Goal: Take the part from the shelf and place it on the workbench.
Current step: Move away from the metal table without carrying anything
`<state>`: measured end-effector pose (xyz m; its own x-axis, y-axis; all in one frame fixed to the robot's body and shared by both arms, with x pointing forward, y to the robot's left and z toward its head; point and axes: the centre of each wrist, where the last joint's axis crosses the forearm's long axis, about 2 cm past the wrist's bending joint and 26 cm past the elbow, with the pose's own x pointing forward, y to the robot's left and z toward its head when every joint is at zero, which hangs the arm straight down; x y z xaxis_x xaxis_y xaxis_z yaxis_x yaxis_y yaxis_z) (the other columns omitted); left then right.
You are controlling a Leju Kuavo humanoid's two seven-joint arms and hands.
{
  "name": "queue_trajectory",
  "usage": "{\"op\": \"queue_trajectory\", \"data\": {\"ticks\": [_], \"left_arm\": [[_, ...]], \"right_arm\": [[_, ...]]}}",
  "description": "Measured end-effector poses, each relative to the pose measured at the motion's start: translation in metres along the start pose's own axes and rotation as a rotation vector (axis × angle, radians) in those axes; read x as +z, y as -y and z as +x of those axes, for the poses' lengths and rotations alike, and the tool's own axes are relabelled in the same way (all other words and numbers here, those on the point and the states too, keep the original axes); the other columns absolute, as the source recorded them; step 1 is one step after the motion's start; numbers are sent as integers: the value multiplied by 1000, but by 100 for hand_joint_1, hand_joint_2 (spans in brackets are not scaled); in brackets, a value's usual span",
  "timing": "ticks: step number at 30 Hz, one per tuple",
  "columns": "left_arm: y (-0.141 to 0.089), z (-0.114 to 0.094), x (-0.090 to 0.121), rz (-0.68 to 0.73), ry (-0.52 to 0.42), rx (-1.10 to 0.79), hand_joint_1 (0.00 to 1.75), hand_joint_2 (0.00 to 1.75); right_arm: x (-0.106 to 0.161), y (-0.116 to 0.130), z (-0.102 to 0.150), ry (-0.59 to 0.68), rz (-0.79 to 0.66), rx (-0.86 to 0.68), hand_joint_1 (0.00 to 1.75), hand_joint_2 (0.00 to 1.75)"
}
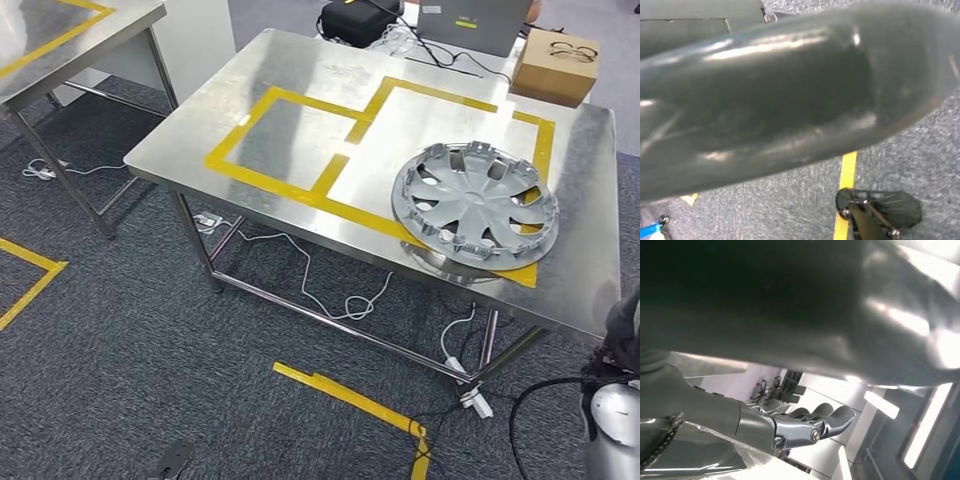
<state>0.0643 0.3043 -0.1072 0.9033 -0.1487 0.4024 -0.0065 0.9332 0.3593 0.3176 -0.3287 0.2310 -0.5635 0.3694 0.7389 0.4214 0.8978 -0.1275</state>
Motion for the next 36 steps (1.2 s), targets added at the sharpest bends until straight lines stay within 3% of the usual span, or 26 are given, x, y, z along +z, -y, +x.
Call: {"op": "queue_trajectory", "data": {"ticks": [4,8,14,26,30,36], "left_arm": [[1,0,0,-2,0,-1,0,0],[0,1,0,-2,5,-11,0,175],[0,2,0,-8,9,-24,0,175],[-1,2,-1,-2,17,-57,0,175],[-1,2,-1,5,18,-62,0,0],[0,2,0,10,17,-64,0,0]], "right_arm": [[3,-2,-1,1,-25,-5,0,0],[6,-6,7,71,-76,-60,0,0],[9,-13,25,153,-164,-153,0,0],[18,-8,29,125,-181,-245,0,0],[22,-5,27,115,-189,-239,0,0],[26,-3,26,105,-194,-230,0,0]]}}
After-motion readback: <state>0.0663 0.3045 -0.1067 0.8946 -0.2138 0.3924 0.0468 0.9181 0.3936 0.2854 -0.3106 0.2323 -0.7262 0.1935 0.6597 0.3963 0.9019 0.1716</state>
